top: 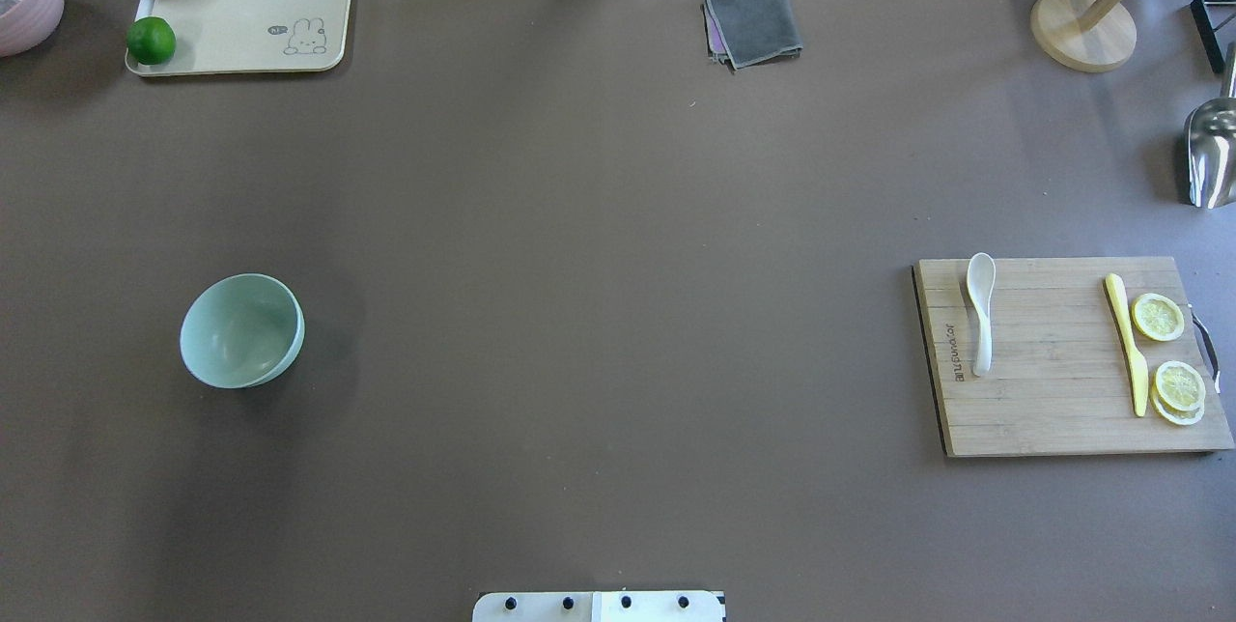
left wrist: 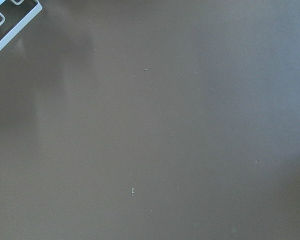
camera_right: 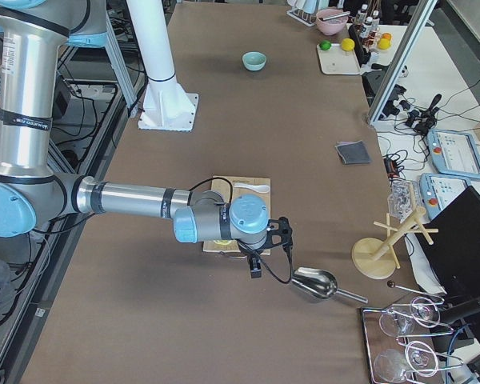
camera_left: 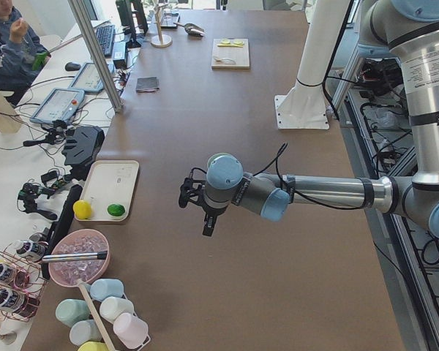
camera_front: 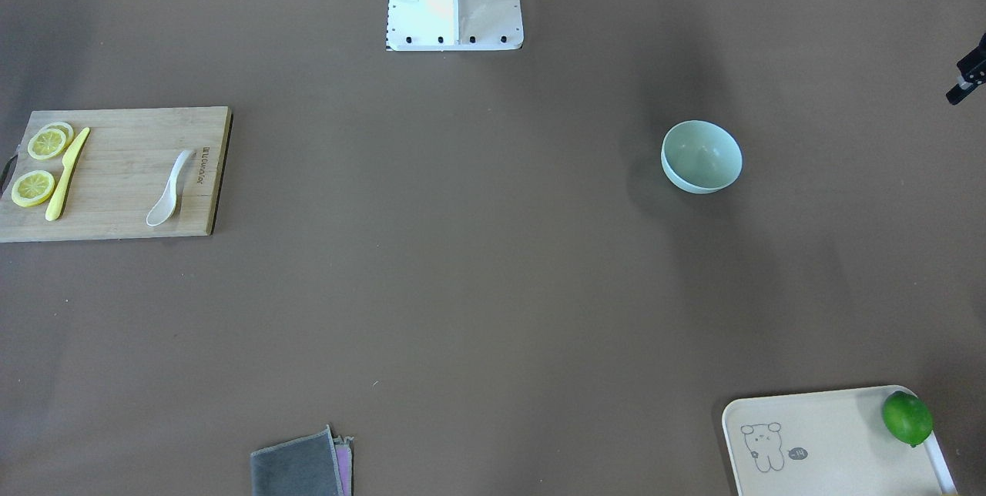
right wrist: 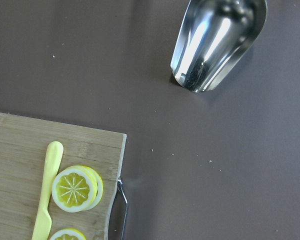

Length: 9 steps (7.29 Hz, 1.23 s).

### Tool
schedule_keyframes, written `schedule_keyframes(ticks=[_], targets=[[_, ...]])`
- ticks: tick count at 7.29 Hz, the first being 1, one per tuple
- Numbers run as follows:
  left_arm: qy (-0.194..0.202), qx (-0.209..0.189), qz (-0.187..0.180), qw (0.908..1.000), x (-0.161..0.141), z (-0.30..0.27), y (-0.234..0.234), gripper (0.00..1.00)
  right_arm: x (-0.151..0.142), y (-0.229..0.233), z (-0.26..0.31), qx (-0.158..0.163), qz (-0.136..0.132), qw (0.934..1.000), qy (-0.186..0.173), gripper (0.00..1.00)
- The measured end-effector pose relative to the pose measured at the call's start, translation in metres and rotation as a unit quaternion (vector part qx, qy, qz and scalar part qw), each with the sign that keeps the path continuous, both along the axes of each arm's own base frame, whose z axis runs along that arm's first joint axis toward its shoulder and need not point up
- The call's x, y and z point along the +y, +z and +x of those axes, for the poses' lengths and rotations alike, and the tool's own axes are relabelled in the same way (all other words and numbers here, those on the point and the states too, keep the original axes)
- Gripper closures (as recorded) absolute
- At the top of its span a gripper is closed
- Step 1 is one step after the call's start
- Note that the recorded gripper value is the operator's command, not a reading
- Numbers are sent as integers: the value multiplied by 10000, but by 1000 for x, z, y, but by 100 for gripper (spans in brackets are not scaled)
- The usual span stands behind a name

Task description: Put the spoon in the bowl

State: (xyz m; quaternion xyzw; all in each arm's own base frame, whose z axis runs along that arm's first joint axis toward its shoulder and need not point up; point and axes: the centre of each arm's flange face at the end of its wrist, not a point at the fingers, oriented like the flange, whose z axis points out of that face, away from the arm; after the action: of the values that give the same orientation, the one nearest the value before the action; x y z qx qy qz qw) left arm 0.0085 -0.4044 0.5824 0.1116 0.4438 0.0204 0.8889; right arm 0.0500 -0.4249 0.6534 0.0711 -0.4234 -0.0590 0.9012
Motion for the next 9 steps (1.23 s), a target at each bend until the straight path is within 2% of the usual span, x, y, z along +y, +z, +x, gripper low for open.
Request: schedule_keyframes(ticks=[3,5,8,9], targets=[[-35,173,-325,9993,0,111,-28,3,-9,-22,-38,-238,38,9994,257,0],[-4,188,-390,9991,2,189,-53,4,-10,-34,-64,-378,194,9989,206,0],[296,135,-270,9991,16,256,-67,16,5,-36,-90,-514,566,9970,-110,0],[373,138,-256,9989,17,267,-68,26,8,-36,-95,-534,616,9965,-175,0]])
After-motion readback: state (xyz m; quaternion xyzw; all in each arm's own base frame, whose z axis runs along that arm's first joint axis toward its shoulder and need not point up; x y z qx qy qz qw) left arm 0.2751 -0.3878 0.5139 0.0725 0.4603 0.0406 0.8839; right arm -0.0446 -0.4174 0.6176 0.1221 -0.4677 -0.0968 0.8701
